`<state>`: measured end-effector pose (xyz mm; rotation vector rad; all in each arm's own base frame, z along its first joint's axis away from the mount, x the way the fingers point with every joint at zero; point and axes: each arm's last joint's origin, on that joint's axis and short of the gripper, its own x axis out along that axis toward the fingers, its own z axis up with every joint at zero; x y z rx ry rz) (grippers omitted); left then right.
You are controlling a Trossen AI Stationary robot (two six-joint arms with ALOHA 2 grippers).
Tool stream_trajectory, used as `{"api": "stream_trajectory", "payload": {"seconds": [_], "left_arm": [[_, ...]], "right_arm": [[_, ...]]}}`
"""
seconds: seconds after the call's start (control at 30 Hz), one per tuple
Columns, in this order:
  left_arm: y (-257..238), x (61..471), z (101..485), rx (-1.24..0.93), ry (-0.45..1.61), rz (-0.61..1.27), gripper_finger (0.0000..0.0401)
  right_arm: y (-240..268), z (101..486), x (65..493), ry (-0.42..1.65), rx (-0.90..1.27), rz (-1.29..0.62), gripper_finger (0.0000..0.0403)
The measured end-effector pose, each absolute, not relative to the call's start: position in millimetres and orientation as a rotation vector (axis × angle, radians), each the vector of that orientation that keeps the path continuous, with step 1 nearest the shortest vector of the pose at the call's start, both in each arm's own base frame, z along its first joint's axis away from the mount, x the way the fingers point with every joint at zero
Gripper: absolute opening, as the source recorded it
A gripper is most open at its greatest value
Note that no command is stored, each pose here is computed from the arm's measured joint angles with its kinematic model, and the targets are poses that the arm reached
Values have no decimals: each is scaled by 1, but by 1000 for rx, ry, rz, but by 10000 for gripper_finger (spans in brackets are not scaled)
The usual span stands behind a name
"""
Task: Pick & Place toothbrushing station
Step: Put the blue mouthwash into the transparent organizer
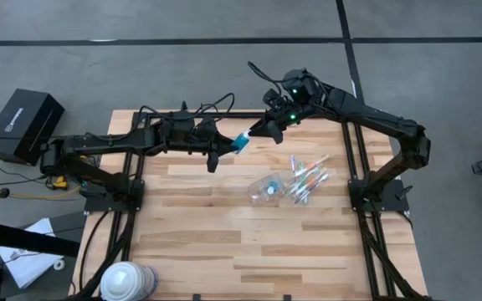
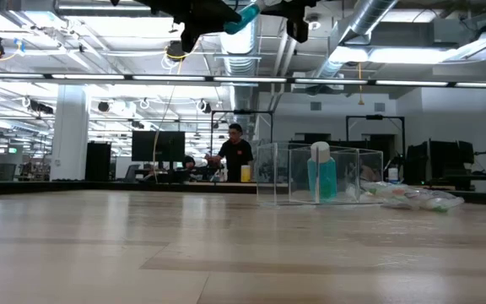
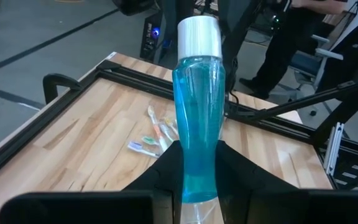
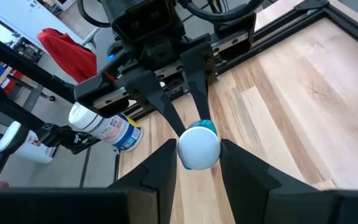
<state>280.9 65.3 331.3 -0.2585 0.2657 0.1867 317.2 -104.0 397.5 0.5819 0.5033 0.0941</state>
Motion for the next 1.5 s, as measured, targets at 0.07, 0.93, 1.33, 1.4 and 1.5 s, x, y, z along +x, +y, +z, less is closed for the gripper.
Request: {"api": "stream_trajectory", "payload": {"seconds": [0.07,0.93,1.33,1.4,1.5], "left_arm": [[65,281,332,-258,261,186,58],[66,282,337,-257,206,185,58],[66,282,337,-268,201,168,58],[66,282,338,-268,198,169,58],[66,282,338,-267,195,168,58]], "right_arm": [[-104,398,317,500,586,102,113],[-103,403,319,456,597,132,135],[-104,404,320,442,583,133,96],[-104,405,321,433,578,135,95],[-104,406,321,423,574,136,99]]}}
